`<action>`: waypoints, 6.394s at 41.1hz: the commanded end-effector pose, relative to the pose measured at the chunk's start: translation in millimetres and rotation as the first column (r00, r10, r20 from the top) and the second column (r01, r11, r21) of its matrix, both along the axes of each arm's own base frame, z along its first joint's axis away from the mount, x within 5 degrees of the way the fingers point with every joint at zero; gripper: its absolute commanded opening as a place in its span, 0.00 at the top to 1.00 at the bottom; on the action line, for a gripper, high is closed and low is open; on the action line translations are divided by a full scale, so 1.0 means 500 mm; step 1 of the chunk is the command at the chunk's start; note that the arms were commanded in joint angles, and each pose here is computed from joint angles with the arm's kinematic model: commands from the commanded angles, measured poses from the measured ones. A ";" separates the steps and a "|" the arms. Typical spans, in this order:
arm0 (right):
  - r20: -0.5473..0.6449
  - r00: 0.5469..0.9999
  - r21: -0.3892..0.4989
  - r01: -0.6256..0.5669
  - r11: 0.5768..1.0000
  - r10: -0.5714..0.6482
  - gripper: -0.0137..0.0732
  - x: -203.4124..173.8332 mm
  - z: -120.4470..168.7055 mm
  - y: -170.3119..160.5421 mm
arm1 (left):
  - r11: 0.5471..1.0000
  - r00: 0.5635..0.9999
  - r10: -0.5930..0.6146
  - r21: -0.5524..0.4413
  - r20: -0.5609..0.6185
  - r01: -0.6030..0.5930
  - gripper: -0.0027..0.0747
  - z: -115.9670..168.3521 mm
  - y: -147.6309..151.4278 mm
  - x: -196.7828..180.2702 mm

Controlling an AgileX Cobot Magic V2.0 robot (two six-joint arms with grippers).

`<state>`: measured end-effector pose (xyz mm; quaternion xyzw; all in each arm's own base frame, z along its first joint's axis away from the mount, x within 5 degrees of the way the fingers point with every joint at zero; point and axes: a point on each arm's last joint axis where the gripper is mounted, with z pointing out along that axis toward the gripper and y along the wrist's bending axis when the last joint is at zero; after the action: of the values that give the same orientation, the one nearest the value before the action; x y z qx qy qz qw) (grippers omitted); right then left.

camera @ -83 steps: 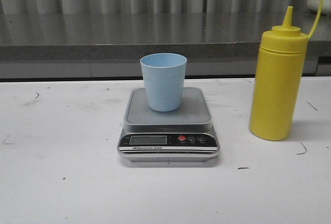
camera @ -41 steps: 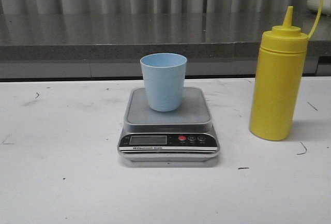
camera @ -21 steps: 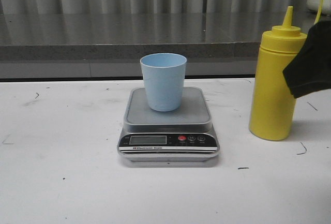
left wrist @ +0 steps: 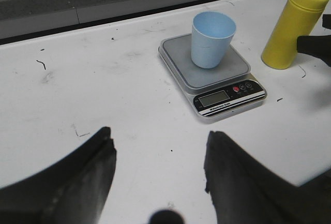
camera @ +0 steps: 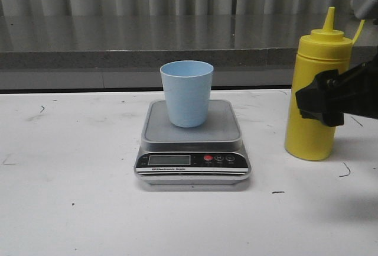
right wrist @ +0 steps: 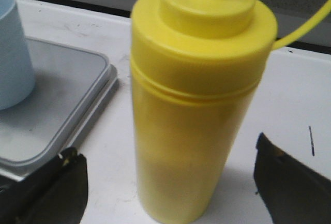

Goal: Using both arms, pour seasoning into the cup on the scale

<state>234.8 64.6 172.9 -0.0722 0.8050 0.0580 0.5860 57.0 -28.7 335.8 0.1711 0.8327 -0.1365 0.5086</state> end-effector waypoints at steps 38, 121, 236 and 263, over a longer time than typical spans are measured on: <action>0.260 0.961 0.081 0.072 0.994 -0.090 0.40 0.120 -0.043 0.024 | 0.999 0.997 0.006 -0.051 0.076 -0.002 0.46 0.026 -0.003 0.007; -0.298 0.923 -0.909 -0.197 -0.367 0.243 0.41 0.249 0.278 0.198 | 0.999 0.997 0.006 -0.051 0.076 -0.002 0.46 0.026 -0.003 0.007; 0.385 0.906 -0.055 -0.167 0.984 0.176 0.41 0.220 -0.005 -0.084 | 0.999 0.997 0.006 -0.051 0.076 -0.002 0.46 0.026 -0.003 0.007; 0.366 0.927 -0.005 -0.083 0.997 0.079 0.08 0.208 -0.042 -0.099 | 0.999 0.997 0.006 -0.051 0.076 -0.002 0.46 0.026 -0.003 0.007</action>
<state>341.2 17.2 119.5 -0.1173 0.7426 0.0751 0.6551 57.1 -28.7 335.9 0.1710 0.8325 -0.1366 0.5090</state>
